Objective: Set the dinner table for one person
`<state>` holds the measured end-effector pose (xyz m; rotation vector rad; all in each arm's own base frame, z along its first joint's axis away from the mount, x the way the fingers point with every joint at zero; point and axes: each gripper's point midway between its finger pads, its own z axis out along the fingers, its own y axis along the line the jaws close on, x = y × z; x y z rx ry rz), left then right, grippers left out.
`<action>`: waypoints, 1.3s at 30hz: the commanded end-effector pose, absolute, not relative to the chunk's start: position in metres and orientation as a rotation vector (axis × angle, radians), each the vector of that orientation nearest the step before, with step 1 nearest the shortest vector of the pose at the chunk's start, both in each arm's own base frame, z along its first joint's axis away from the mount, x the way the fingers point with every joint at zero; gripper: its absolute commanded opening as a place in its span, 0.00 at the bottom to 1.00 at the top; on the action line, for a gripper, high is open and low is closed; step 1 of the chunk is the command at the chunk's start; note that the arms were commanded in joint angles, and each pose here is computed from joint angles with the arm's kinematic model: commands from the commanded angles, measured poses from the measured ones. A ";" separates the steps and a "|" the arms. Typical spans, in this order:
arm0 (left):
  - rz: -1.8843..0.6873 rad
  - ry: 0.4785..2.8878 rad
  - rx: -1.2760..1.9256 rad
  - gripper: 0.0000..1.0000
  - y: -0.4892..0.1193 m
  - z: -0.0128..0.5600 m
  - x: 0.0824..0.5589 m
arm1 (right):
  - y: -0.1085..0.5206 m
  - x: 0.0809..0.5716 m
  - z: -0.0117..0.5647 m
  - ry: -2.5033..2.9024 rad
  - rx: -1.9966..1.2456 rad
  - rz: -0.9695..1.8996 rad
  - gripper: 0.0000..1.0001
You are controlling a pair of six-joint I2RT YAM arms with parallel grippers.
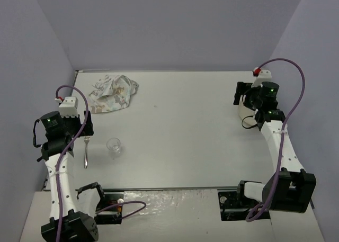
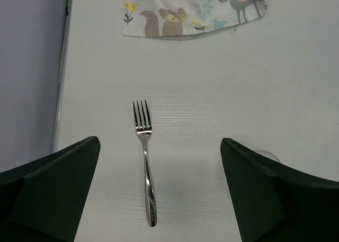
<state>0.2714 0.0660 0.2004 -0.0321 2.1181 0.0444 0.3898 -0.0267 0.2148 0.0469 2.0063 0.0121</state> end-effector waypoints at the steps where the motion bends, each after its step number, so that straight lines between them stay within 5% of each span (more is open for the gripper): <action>1: 0.063 2.034 0.018 0.97 0.069 0.220 0.284 | -0.034 0.390 0.276 1.865 -0.043 -0.070 1.00; 9: 0.057 2.034 0.046 0.97 0.065 0.214 0.281 | -0.035 0.384 0.274 1.838 -0.094 -0.067 1.00; 16: -0.050 2.033 0.091 0.97 0.052 0.221 0.291 | -0.042 0.384 0.211 1.981 -0.086 -0.021 1.00; 25: -0.469 2.368 0.220 0.97 0.037 0.234 0.378 | -0.042 0.386 0.143 2.270 -0.104 0.040 1.00; 39: -0.274 2.634 0.358 0.97 0.040 0.145 0.434 | -0.021 0.378 0.164 2.185 -0.196 0.123 1.00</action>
